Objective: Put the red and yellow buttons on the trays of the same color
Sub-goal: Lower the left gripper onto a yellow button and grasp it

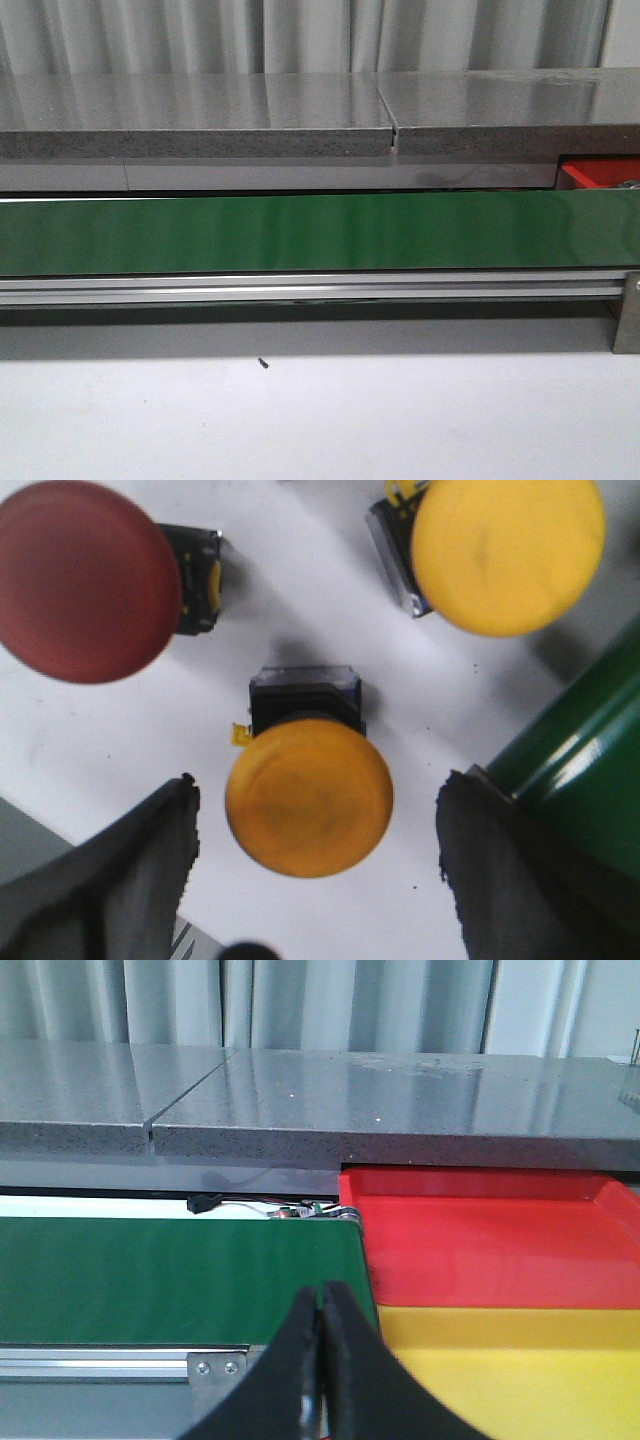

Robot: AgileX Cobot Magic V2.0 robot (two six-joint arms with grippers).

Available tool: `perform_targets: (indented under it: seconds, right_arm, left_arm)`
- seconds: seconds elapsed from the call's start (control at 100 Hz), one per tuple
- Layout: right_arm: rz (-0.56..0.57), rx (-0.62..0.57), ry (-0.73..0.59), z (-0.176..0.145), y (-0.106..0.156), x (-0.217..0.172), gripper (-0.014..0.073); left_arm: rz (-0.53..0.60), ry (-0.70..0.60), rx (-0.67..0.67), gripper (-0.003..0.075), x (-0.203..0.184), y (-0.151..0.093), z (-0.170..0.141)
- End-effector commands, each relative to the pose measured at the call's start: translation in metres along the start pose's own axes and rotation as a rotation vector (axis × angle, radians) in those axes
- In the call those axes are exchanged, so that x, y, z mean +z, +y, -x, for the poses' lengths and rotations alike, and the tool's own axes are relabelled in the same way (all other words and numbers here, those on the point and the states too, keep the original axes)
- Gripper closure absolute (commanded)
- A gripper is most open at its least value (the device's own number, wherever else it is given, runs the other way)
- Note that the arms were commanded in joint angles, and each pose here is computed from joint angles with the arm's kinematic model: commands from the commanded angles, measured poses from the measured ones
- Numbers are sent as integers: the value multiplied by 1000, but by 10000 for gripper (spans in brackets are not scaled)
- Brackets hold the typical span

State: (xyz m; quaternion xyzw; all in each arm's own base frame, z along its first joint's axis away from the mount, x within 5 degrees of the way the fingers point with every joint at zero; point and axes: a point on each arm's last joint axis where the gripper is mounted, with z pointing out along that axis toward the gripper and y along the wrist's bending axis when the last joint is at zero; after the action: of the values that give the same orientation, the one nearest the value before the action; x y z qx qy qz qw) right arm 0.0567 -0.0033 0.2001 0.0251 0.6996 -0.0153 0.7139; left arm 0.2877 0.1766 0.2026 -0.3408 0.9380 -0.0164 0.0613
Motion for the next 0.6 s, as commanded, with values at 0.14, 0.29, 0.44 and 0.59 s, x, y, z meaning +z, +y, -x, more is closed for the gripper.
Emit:
perform_targets:
  seconds: [0.14, 0.29, 0.44, 0.59]
  right_arm:
    - [0, 1, -91, 8, 0, -2, 709]
    - [0, 1, -91, 8, 0, -2, 709]
    - [0, 1, -91, 8, 0, -2, 709]
    - [0, 1, -91, 8, 0, -2, 709]
  left_arm:
    - [4, -53, -6, 379, -7, 0, 8]
    - [2, -72, -6, 468, -6, 0, 10]
    - [-3, -110, -5, 477, -17, -1, 9]
    - [-9, -154, 8, 477, -41, -1, 2]
